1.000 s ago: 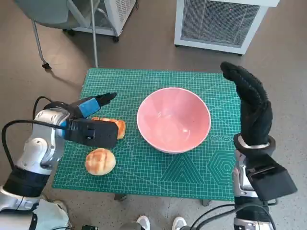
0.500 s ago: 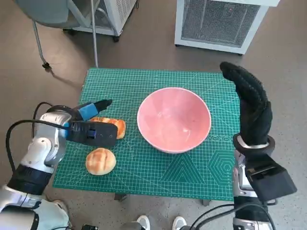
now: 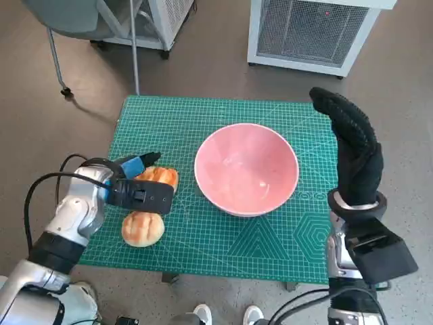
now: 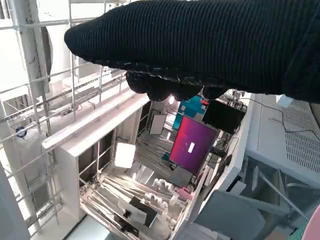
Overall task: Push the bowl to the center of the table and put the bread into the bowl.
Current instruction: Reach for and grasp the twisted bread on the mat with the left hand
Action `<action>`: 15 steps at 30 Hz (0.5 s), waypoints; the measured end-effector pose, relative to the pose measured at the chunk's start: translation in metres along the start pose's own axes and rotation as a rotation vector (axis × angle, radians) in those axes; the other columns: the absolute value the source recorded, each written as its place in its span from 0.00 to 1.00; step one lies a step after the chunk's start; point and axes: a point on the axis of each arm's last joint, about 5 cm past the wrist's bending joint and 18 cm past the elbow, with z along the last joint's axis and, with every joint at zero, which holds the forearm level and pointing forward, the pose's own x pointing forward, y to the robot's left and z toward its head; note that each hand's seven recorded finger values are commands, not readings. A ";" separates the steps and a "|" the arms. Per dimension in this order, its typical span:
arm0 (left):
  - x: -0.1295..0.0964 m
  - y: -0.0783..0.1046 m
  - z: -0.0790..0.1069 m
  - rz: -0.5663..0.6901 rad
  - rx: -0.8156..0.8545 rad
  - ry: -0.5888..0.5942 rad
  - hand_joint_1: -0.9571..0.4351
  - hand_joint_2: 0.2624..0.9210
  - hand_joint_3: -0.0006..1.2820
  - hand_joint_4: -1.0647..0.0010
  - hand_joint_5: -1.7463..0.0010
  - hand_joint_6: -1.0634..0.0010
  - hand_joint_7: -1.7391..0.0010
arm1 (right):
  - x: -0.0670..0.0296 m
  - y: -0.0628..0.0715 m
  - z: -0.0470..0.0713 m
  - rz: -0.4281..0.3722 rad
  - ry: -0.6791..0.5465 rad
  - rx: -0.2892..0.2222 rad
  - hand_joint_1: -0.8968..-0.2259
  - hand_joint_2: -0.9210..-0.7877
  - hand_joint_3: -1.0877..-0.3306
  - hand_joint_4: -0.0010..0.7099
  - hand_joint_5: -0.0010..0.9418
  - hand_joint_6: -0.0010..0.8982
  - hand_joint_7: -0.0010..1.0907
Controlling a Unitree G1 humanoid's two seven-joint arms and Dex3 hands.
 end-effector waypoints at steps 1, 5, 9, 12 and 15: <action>0.002 -0.001 0.000 0.003 0.006 0.003 0.55 0.65 0.01 1.00 1.00 0.90 1.00 | -0.0002 0.000 0.000 0.000 0.001 0.000 0.57 0.00 0.34 0.39 0.02 0.00 0.55; 0.009 -0.005 0.002 0.026 0.025 0.005 0.55 0.68 0.01 0.96 0.99 0.87 0.99 | -0.0007 0.000 0.000 -0.001 0.002 0.002 0.57 0.00 0.34 0.39 0.02 0.00 0.55; 0.015 -0.010 0.003 0.085 0.064 -0.008 0.56 0.72 0.02 0.85 0.98 0.79 0.97 | -0.0009 0.001 0.000 -0.001 0.003 0.002 0.57 0.00 0.34 0.39 0.02 0.00 0.55; 0.019 -0.012 0.003 0.151 0.112 -0.030 0.58 0.78 0.02 0.71 0.97 0.69 0.96 | -0.0009 0.001 0.000 -0.001 0.003 0.003 0.57 0.00 0.34 0.39 0.02 0.00 0.55; 0.023 -0.015 0.002 0.228 0.176 -0.056 0.63 0.90 0.07 0.57 0.72 0.55 0.66 | -0.0007 0.002 0.000 -0.001 0.001 0.005 0.57 0.00 0.34 0.39 0.02 0.00 0.55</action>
